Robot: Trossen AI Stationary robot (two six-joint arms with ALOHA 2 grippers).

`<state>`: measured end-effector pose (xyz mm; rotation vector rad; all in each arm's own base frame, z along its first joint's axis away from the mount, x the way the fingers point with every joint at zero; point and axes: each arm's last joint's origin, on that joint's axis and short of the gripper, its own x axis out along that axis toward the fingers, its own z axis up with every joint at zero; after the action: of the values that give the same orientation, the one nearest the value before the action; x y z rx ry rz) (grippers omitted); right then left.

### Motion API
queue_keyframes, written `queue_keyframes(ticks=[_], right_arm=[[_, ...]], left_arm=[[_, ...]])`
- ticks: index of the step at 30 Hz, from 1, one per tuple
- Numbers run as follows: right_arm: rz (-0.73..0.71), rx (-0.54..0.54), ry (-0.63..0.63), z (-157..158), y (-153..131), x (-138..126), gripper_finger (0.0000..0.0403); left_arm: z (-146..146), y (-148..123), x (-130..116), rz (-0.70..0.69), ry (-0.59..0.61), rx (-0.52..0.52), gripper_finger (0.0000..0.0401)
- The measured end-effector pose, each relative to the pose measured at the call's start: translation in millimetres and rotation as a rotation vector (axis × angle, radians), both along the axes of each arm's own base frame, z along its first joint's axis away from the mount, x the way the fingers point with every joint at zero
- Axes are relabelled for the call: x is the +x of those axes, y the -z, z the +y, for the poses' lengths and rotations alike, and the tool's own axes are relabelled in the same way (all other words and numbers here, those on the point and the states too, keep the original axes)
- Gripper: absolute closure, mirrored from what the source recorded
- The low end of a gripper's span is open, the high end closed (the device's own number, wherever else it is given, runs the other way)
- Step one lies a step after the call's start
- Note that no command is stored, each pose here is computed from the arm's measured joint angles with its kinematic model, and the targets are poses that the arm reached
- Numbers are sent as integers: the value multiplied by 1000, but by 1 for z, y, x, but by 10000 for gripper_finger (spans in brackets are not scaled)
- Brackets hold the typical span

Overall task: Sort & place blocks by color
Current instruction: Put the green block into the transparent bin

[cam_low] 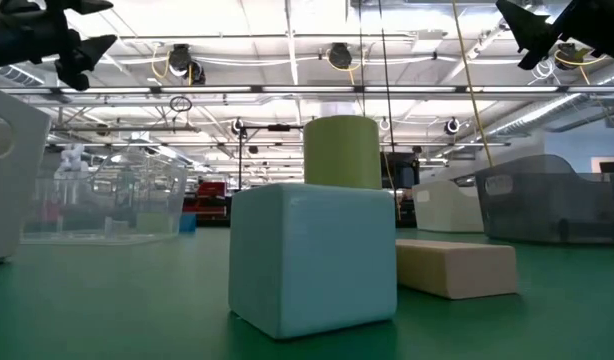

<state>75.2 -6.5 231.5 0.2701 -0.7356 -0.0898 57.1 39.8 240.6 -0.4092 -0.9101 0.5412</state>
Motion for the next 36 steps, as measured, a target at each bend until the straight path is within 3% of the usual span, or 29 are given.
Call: queue_keyframes(ticks=[7,20,25,31,36], right_arm=[[0,0,0,0,0,0,71],[0,0,0,0,0,0,71],[0,0,0,0,0,0,71],[0,0,0,0,0,0,71],[0,0,0,0,0,0,71]], left_arm=[[-1,-10,4,52,70,31,146],[27,-58,57,634,13,-82,146],[42,-68,85,870,12,-196,146],[57,-60,113,1148,33,-330,146],[66,-50,129,1228,54,-425,146]])
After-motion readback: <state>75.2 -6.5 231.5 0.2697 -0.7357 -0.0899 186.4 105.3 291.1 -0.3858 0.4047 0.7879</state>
